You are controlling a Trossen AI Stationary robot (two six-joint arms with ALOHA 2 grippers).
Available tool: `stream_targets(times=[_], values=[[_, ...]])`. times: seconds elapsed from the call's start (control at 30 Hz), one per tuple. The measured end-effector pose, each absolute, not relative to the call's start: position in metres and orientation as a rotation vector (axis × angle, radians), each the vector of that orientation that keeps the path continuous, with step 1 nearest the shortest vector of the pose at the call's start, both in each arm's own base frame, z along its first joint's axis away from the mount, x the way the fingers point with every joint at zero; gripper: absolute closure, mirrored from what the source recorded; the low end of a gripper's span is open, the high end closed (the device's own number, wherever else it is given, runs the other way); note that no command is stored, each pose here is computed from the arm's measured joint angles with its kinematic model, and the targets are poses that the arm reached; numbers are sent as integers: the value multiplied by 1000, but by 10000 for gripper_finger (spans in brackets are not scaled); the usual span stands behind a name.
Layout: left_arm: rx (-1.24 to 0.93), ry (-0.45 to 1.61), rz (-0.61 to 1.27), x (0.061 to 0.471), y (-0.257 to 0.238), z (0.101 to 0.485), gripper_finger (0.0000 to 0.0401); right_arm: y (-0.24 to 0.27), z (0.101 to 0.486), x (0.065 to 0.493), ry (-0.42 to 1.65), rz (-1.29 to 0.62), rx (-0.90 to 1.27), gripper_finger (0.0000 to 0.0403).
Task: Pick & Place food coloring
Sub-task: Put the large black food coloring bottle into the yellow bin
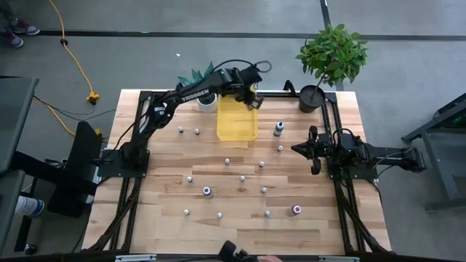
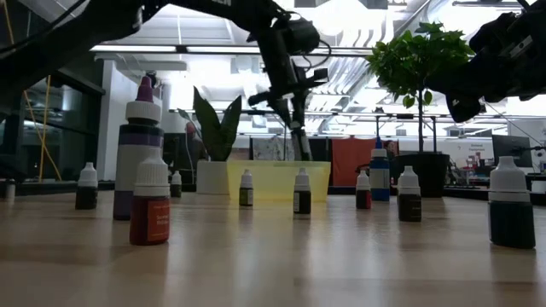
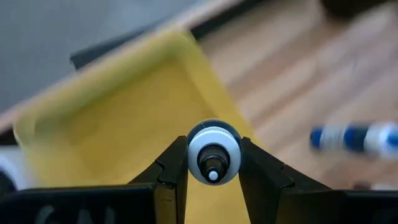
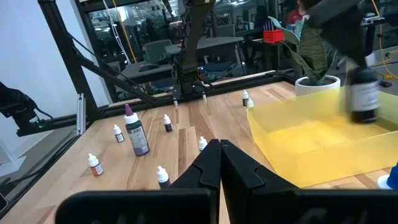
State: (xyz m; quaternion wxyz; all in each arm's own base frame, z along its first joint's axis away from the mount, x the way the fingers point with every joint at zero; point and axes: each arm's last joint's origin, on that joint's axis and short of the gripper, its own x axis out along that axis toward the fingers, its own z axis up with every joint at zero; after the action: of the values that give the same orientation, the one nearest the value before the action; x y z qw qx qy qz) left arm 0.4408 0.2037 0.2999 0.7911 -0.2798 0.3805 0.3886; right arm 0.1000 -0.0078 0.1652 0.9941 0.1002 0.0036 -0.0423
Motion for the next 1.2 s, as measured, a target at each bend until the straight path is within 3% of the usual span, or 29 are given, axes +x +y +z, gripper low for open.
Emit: stream_targets(times=[0.67, 1.2], values=[[-393, 876, 921, 453, 231, 258, 303, -8, 165, 100, 8, -81, 201, 402], [-412, 893, 888, 455, 245, 241, 303, -8, 165, 100, 8, -81, 201, 402]])
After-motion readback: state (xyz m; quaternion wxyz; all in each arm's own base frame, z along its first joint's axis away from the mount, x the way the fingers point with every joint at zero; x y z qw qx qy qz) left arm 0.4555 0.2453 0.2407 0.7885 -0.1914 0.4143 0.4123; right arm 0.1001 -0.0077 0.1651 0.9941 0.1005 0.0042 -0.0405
